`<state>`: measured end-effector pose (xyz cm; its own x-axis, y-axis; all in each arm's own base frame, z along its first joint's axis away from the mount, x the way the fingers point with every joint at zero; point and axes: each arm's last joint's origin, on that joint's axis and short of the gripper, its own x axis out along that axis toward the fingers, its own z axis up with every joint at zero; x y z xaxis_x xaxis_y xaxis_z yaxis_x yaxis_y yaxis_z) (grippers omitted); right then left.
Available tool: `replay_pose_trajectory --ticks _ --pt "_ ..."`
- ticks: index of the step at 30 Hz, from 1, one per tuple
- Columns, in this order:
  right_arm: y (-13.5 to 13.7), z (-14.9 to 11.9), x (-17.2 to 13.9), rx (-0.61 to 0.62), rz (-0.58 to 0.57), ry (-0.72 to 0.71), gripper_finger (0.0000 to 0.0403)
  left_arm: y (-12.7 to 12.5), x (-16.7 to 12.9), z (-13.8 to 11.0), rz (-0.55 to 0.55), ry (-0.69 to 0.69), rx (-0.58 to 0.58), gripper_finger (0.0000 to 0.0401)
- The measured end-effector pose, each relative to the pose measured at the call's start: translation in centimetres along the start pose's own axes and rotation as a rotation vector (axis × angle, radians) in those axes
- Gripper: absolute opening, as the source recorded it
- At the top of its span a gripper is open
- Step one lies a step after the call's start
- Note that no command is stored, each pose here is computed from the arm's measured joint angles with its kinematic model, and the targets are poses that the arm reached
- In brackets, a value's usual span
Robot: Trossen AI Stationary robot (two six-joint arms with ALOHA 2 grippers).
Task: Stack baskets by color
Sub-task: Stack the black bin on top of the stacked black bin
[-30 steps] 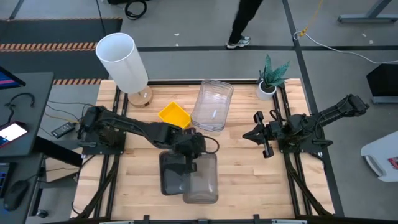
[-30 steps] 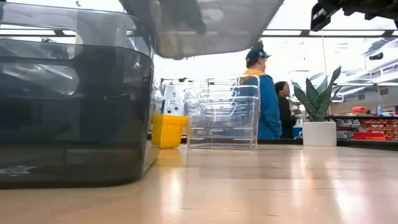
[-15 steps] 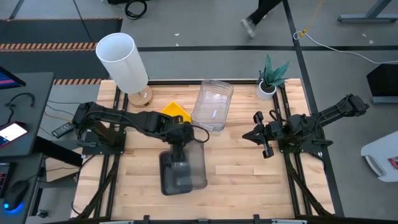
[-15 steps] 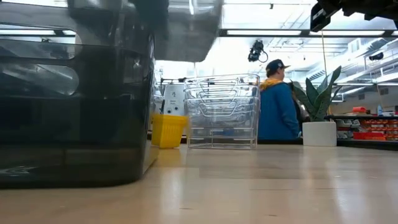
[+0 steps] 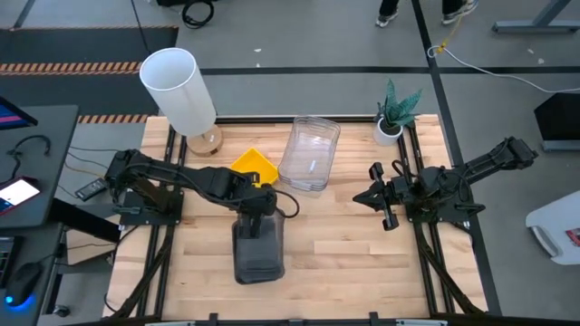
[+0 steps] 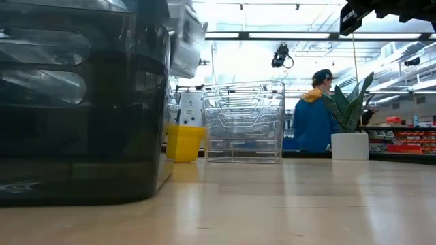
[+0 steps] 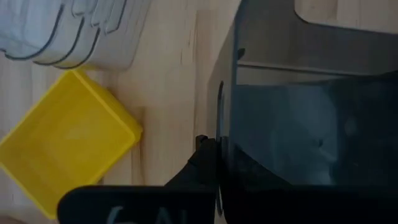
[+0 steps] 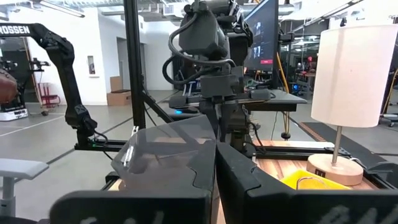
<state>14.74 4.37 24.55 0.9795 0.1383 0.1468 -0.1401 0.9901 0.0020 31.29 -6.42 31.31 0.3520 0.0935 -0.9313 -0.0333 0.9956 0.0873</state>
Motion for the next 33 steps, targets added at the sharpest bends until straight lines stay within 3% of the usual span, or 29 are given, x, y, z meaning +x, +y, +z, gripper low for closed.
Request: replay_pose_trajectory --ticks 10,20,33 --pt "0.0 0.0 0.0 0.0 0.0 0.0 0.002 -0.9 -0.2 -0.5 -0.004 0.025 -0.043 0.0004" --pt "0.0 0.0 0.0 0.0 0.0 0.0 0.002 -2.1 -0.4 -1.0 -0.01 0.041 -0.094 0.0049" --pt "0.0 0.0 0.0 0.004 0.0 0.0 0.002 -2.2 -0.5 -1.3 0.001 0.068 -0.113 0.0163"
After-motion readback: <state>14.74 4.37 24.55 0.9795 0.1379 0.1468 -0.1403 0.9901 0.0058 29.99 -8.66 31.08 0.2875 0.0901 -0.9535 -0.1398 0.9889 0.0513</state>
